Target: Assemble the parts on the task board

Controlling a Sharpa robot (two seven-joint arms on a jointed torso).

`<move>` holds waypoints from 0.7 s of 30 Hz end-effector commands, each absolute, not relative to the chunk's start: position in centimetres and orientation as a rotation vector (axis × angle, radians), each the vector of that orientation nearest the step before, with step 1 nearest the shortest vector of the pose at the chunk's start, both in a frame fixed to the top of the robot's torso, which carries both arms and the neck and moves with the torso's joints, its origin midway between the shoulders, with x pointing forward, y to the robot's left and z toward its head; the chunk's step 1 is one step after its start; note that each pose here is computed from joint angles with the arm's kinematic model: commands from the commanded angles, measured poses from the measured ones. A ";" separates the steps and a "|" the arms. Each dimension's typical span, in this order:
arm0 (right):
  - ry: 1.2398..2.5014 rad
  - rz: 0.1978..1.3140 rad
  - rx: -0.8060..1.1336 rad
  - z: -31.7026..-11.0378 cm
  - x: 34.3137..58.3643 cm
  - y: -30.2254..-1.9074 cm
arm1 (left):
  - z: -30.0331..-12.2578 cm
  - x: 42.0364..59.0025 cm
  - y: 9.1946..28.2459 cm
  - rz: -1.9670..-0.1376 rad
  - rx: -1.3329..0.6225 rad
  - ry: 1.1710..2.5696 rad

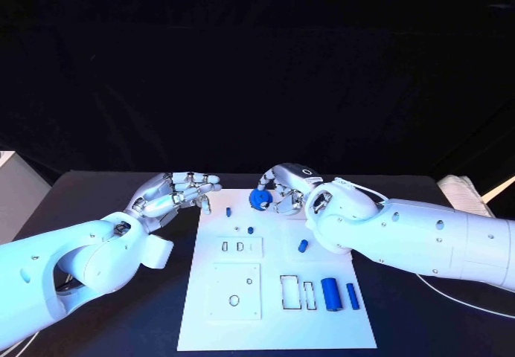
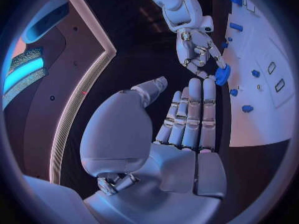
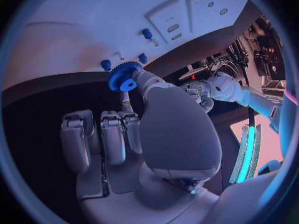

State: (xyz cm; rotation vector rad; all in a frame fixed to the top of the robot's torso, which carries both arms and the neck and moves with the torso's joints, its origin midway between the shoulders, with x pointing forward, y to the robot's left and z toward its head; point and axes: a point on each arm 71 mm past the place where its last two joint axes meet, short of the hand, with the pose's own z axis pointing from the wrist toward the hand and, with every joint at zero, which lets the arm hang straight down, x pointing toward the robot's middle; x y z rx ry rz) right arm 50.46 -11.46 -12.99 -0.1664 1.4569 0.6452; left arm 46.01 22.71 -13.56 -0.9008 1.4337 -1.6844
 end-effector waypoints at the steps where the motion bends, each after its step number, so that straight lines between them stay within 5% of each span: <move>1: 1.424 0.615 -0.222 -13.3 50.5 -10.6 | -13.4 45.9 22.4 -1.712 -0.888 1.442; 21: 1.486 0.549 -0.252 -15.8 51.9 -8.4 | -13.5 46.0 22.0 -1.718 -0.886 1.448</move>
